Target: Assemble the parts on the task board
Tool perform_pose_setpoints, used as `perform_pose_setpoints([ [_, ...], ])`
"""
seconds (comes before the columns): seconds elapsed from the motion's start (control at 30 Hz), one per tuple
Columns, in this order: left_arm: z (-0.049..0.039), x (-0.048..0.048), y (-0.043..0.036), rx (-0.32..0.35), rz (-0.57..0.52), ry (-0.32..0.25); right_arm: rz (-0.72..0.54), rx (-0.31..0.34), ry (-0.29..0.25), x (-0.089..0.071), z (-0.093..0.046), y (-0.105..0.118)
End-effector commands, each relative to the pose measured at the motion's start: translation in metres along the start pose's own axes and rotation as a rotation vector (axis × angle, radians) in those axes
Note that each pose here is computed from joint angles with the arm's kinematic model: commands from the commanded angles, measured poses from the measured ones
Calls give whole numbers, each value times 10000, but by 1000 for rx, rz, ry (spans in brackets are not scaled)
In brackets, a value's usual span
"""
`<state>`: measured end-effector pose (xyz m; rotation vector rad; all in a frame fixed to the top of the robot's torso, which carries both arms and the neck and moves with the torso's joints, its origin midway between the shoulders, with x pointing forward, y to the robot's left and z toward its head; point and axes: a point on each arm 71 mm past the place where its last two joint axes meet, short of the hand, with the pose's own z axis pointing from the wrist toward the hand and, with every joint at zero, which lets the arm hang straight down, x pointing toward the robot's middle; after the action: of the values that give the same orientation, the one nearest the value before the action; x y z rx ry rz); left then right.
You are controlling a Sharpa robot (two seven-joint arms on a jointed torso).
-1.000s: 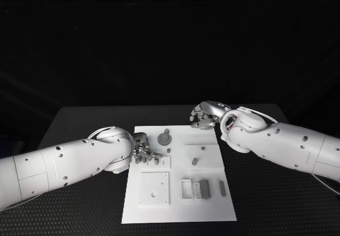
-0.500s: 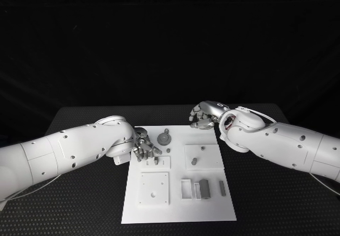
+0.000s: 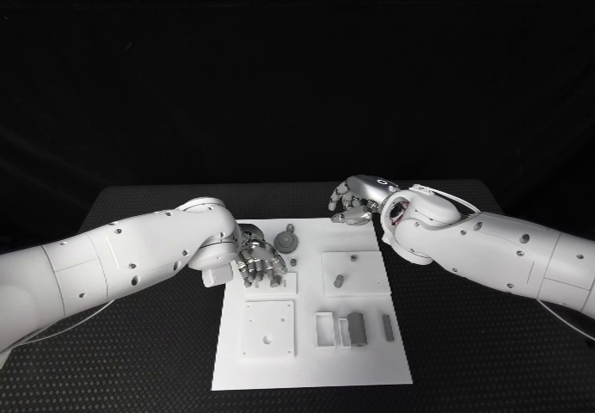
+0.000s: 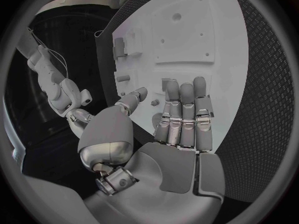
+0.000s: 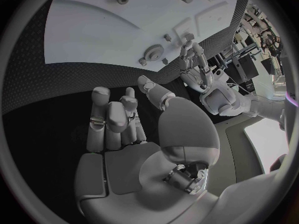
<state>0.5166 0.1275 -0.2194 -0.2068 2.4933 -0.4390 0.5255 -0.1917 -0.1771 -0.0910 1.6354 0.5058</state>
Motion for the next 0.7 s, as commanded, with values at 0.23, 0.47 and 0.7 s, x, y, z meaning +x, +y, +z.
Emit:
perform_pose_setpoints([
  [0.23, -9, -17, -15, -61, 172, -40, -3, 1, 13, 12, 1, -2],
  [0.47, -4, -43, -2, -71, 188, -63, -3, 1, 14, 17, 1, 0],
  [0.7, -6, -46, -26, -45, 173, -80, -3, 1, 15, 19, 1, 1],
])
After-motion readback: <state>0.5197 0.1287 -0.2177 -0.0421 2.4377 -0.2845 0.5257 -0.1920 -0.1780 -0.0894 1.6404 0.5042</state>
